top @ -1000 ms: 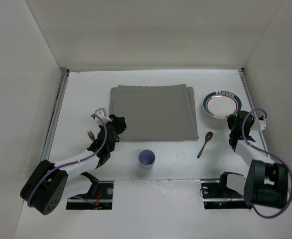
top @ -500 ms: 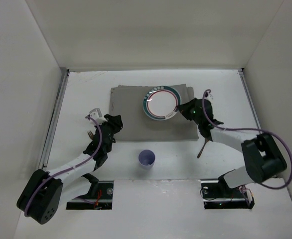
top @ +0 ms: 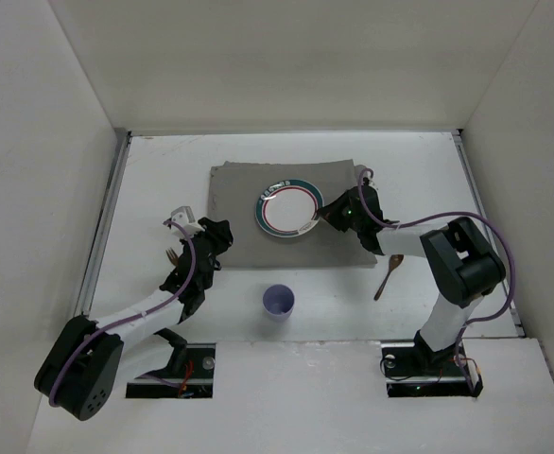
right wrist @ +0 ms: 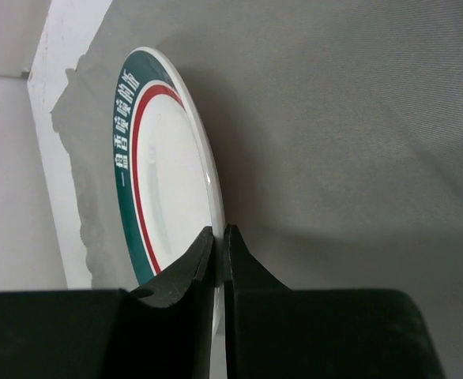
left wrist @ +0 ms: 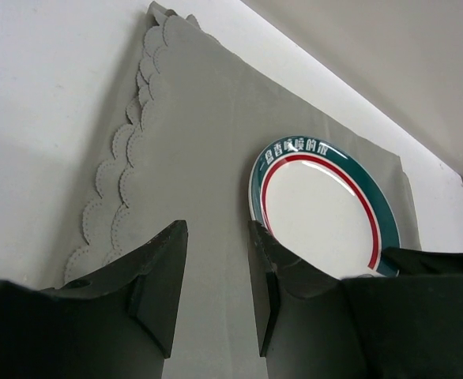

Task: Set the dinner table for one person

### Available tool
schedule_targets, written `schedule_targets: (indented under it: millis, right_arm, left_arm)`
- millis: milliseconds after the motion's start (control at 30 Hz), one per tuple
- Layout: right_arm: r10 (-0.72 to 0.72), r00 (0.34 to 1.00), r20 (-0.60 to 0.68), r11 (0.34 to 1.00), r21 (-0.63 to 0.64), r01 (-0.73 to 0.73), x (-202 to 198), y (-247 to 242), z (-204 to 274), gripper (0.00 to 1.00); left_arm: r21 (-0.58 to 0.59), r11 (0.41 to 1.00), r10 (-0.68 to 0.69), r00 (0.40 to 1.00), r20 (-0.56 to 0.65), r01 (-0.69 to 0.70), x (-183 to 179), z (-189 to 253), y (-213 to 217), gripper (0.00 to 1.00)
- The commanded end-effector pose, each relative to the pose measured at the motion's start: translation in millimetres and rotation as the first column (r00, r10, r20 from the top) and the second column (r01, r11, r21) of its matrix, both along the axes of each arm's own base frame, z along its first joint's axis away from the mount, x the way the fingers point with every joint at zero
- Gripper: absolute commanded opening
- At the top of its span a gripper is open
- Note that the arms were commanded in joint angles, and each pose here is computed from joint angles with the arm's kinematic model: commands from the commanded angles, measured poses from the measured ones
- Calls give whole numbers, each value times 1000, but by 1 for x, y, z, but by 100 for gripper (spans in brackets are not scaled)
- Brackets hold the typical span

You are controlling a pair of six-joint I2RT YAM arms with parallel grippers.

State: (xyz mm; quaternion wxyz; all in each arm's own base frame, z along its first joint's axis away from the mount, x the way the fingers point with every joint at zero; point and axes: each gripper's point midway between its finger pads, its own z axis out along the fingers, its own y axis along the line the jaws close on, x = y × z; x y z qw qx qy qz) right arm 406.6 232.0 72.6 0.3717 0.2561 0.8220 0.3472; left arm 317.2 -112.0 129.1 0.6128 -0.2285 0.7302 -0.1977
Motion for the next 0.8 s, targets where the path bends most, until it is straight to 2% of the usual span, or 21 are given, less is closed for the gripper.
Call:
schedule_targets:
  millis: [0,133,433,500,667,767]
  right_arm:
    - [44,986,163,987,144,-68,21,31,59,8]
    - [53,986,161,981,177,-82,22,37,59,8]
    - [7,998,69,994,110,-14,14,25,20,13]
    - [6,997,77,994,104,-14,13,24,21,18]
    - [-8,994,106,998,70,1,14,17,29,46]
    - [-20,995,98,999,46,16,9,11,30,52]
  left_arm:
    - [-7,1000,15,999,45,-15,3,11,1,34]
    - [-13,1000,18,999,41,-17,4,10,2,34]
    - [-8,1000,11,999,44,-10,3,12,0,34]
    - [-5,1000,13,999,40,-13,4,10,0,34]
    - [-4,1000,10,999,37,-10,4,9,-1,34]
    - [0,1000,18,999,32,-18,5,7,1,34]
